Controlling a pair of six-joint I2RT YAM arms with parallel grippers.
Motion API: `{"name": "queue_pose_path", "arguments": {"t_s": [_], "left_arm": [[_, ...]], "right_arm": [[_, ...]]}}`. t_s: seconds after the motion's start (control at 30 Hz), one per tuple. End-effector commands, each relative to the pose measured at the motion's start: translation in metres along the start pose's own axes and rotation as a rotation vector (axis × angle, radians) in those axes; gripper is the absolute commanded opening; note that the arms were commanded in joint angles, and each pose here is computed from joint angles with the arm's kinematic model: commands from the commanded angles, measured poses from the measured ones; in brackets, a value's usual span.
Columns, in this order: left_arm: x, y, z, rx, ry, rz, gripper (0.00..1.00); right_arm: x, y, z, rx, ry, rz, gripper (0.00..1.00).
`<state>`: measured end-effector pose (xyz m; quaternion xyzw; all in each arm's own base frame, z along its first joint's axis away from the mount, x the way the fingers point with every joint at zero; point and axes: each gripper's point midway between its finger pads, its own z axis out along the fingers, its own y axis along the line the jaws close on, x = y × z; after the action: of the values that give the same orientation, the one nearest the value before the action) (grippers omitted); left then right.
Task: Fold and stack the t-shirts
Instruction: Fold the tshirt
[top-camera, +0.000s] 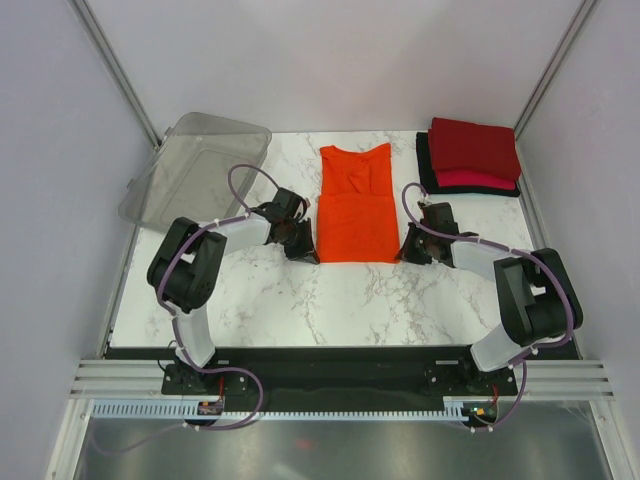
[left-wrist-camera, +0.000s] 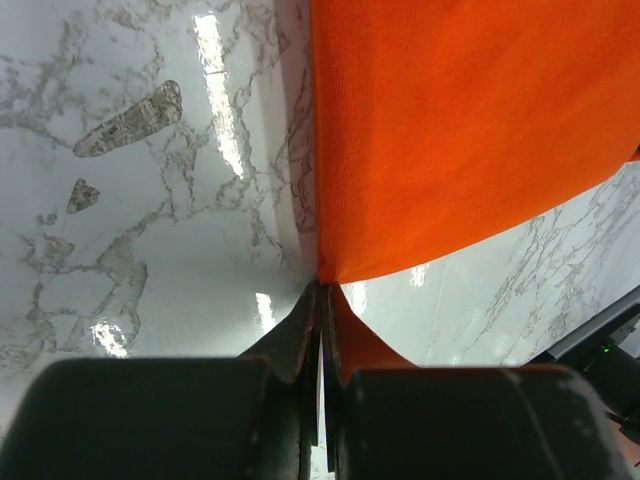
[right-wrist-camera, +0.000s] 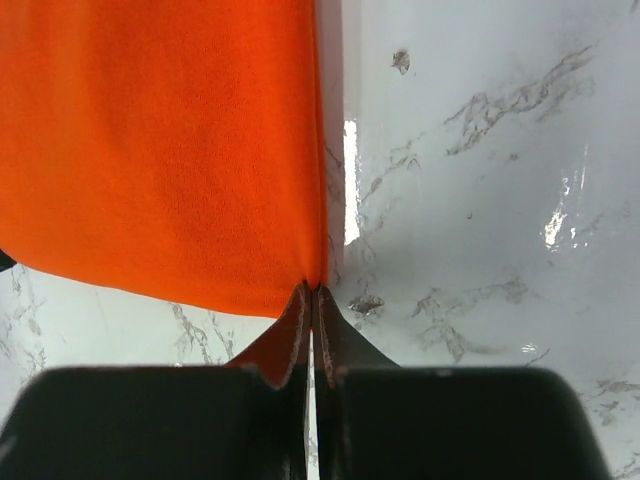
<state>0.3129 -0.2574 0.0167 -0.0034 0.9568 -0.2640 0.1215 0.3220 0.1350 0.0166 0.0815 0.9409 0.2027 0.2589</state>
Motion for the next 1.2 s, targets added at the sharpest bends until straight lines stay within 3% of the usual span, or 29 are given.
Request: {"name": "queue_pose_path", "arguments": {"t_s": [0.0, 0.2, 0.47, 0.73, 0.93, 1.17], "left_arm": [[-0.004, -0.001, -0.005, -0.004, -0.022, 0.055, 0.02], [0.010, -0.025, -0.033, 0.053, -0.056, 0.078, 0.02], [0.059, -0.048, -0.059, 0.075, -0.026, 0.087, 0.02], [0.096, -0.062, -0.101, 0.048, -0.071, 0.106, 0.02], [0.123, -0.060, -0.109, 0.005, -0.064, 0.080, 0.02], [0.084, -0.080, -0.123, -0.019, -0.142, 0.104, 0.02]], "right_arm": [[0.022, -0.020, -0.002, 0.096, 0.077, -0.017, 0.00], [0.025, -0.017, -0.028, 0.085, 0.034, 0.000, 0.00], [0.047, -0.033, -0.075, 0.168, 0.002, 0.035, 0.00], [0.067, -0.007, -0.120, 0.048, -0.038, 0.181, 0.00], [0.060, 0.013, -0.154, -0.046, -0.130, 0.239, 0.00], [0.015, 0.037, -0.157, -0.104, -0.209, 0.120, 0.00]]}}
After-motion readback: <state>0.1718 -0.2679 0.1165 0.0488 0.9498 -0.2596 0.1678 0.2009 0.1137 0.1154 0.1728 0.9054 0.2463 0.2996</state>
